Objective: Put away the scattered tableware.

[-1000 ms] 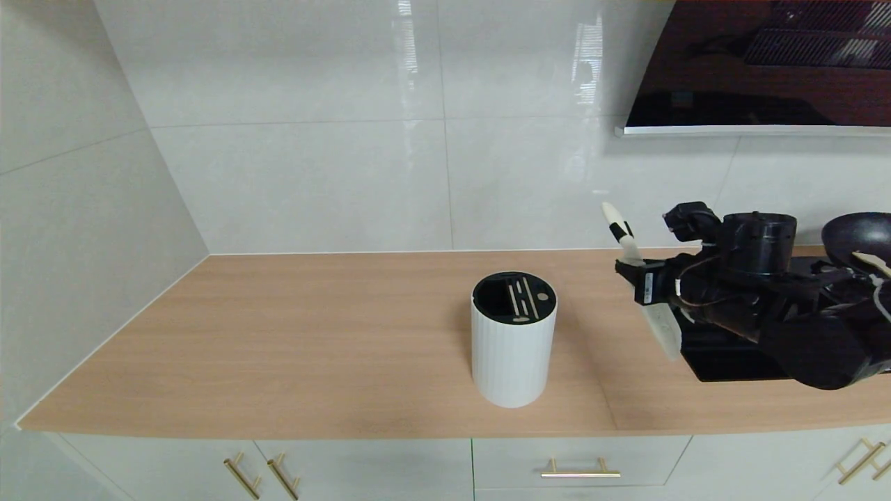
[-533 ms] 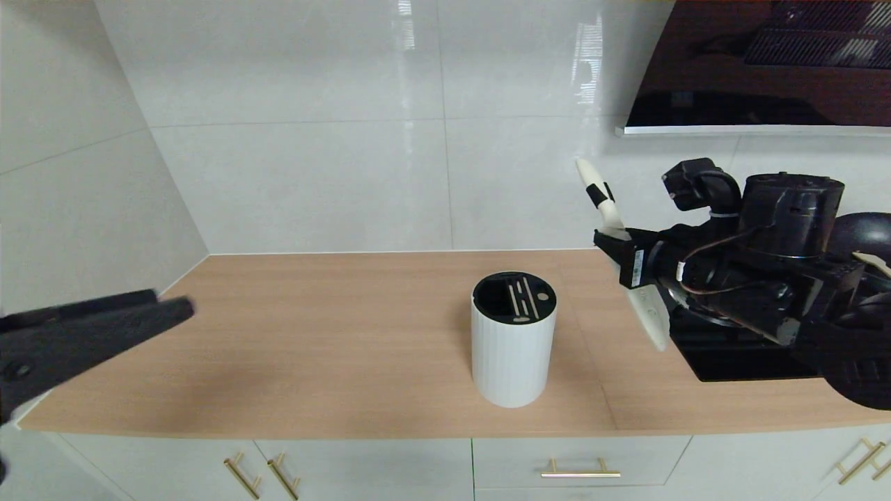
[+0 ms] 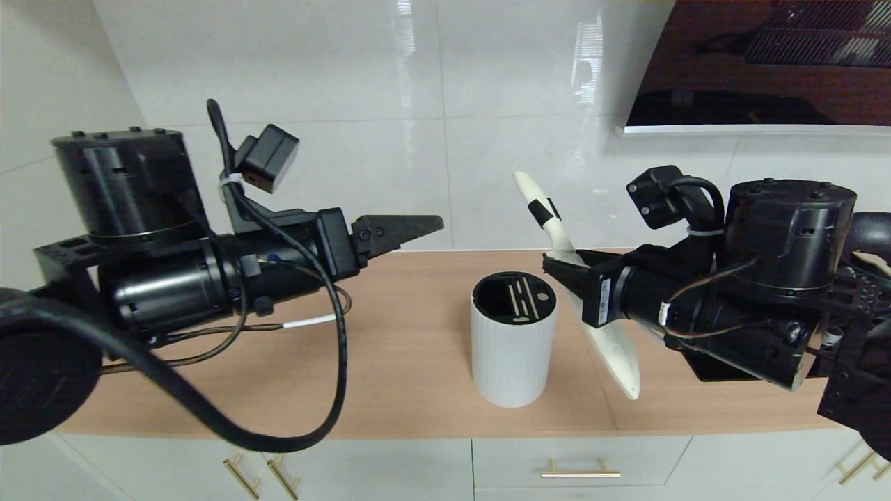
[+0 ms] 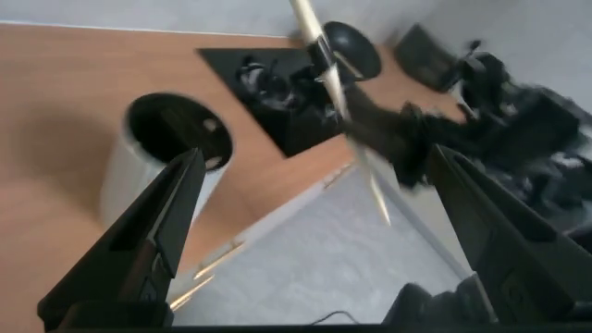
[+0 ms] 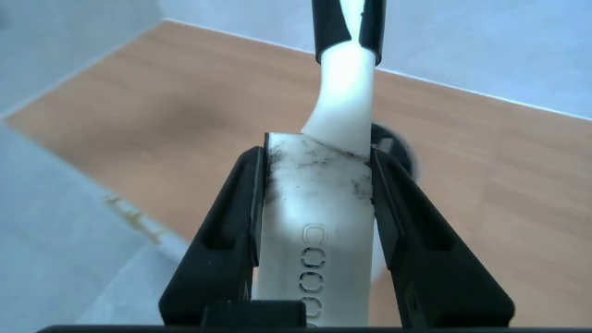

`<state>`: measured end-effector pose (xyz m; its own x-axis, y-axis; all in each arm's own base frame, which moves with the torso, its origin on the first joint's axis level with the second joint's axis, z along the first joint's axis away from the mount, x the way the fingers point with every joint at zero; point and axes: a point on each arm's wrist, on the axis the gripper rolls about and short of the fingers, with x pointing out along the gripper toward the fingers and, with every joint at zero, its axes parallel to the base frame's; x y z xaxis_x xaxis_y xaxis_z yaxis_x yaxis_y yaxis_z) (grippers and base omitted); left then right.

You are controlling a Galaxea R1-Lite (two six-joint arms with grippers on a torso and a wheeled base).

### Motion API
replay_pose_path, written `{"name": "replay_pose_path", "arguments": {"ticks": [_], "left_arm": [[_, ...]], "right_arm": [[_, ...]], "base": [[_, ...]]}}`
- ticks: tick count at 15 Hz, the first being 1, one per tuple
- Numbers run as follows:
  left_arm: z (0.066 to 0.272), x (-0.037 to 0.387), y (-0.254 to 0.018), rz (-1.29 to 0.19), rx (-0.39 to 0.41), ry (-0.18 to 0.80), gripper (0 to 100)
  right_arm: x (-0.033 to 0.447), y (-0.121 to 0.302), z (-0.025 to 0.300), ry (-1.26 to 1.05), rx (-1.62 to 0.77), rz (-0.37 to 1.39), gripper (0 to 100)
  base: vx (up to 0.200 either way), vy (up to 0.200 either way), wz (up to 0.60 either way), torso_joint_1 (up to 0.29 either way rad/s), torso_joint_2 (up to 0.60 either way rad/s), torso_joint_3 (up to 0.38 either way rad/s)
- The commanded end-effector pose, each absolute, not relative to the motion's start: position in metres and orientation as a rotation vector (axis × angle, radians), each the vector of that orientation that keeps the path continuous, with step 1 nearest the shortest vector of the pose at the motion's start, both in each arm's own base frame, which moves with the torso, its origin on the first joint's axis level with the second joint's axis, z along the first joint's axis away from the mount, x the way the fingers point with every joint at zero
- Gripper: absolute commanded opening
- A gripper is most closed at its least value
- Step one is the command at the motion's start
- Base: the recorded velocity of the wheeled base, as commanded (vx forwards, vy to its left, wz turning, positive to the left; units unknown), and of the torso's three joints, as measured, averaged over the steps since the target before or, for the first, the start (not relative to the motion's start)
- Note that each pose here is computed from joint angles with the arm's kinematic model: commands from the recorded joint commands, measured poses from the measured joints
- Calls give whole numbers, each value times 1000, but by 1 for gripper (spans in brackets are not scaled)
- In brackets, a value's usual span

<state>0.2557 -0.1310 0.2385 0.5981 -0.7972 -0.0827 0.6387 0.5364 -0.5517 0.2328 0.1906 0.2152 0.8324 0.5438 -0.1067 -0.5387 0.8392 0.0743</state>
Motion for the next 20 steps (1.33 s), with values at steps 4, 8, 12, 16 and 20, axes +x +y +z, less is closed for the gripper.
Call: {"name": "replay_pose_path", "arguments": {"ticks": [4,8,12,16,20], "left_arm": [[219,288,-166,-926,-499,378,100],[215,289,-178,-956,-535,387,100],[197,300,-193,-972,-564,395,100],[194,297,-200,-985,-561,408,100],[194,298,-199,-979,-561,406,100]], "right_arm": [[218,220,205,169,60,654,0],[212,235,194,205,51,691,0],[210,238,193,207,51,701,0],[207,239,194,200,56,711,0],[205,242,193,200,60,705,0]], "base": [[0,0,0,0,0,0],[0,0,0,0,0,0],[0,0,0,0,0,0],[0,0,0,0,0,0],[0,0,0,0,0,0]]}}
